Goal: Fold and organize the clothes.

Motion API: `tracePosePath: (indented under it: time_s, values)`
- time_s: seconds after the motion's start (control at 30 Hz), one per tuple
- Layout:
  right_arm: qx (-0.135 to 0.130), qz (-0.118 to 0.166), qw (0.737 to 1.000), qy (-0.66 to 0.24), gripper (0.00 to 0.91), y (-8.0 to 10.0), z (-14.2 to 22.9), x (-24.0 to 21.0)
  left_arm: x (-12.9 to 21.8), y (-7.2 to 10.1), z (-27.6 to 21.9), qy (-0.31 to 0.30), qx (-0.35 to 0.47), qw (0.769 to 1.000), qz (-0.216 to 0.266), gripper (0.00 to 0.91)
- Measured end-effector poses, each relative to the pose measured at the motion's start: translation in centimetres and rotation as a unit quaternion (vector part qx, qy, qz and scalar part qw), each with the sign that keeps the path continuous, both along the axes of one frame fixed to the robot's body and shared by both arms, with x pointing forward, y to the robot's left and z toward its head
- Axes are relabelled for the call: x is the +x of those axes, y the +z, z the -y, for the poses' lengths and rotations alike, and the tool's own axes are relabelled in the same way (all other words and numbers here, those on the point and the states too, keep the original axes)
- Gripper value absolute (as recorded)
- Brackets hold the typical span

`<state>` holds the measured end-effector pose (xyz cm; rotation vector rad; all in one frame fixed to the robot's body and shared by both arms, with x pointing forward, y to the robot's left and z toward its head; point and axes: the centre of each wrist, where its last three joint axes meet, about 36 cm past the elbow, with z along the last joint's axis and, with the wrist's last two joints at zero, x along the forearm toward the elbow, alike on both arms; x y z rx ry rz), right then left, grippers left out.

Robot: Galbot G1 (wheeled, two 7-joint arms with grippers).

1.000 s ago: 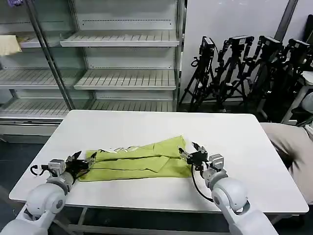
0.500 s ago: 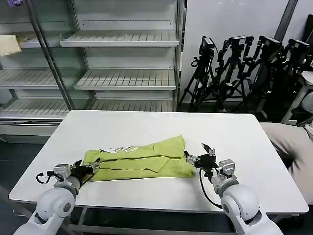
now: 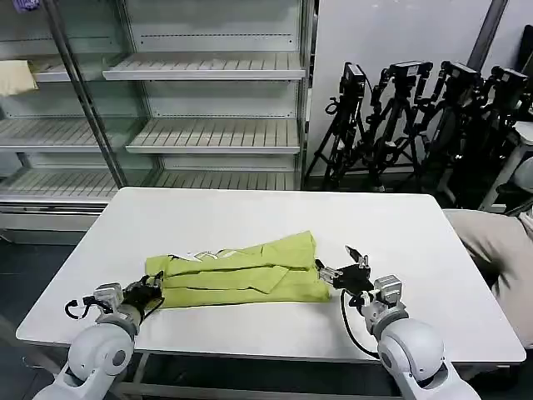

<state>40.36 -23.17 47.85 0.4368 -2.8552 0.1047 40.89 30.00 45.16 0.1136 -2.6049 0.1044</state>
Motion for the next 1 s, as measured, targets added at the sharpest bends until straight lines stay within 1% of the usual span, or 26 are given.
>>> tracePosePath:
  time_s: [0.13, 0.33, 0.5, 0.63, 0.77, 0.87, 0.9, 1.0]
  values:
    - [-0.003, 0.001, 1.0, -0.003, 0.907, 0.0, 0.4, 0.0, 0.3, 0.2, -0.2, -0.004, 0.014, 1.0, 0.005, 0.01]
    - [-0.009, 0.002, 1.0, -0.007, 0.907, 0.0, 1.0, 0.1, 1.0, 1.5, -1.5, -0.009, 0.041, 0.999, 0.026, 0.01]
    - [-0.01, 0.004, 1.0, -0.008, 0.907, 0.1, 1.4, 0.0, 1.3, 2.3, -3.9, -0.009, 0.076, 0.997, 0.034, 0.01]
    - [-0.008, 0.007, 1.0, -0.007, 0.907, 0.1, 1.6, -0.2, 1.4, 3.4, -7.1, -0.006, 0.115, 0.993, 0.038, 0.01]
    - [-0.006, 0.009, 1.0, -0.006, 0.907, 0.1, 1.5, -0.2, 1.6, 5.3, -9.7, 0.001, 0.148, 0.988, 0.05, 0.01]
    - [-0.008, 0.009, 1.0, -0.007, 0.907, 0.1, 1.6, -0.2, 1.6, 6.2, -10.0, -0.002, 0.162, 0.985, 0.058, 0.01]
    - [-0.009, 0.01, 1.0, -0.008, 0.907, 0.1, 1.7, -0.2, 1.6, 6.5, -9.9, -0.005, 0.164, 0.985, 0.062, 0.02]
    - [-0.013, 0.012, 1.0, -0.01, 0.907, 0.4, 2.0, -0.4, 1.5, 7.2, -8.7, -0.019, 0.166, 0.983, 0.075, 0.01]
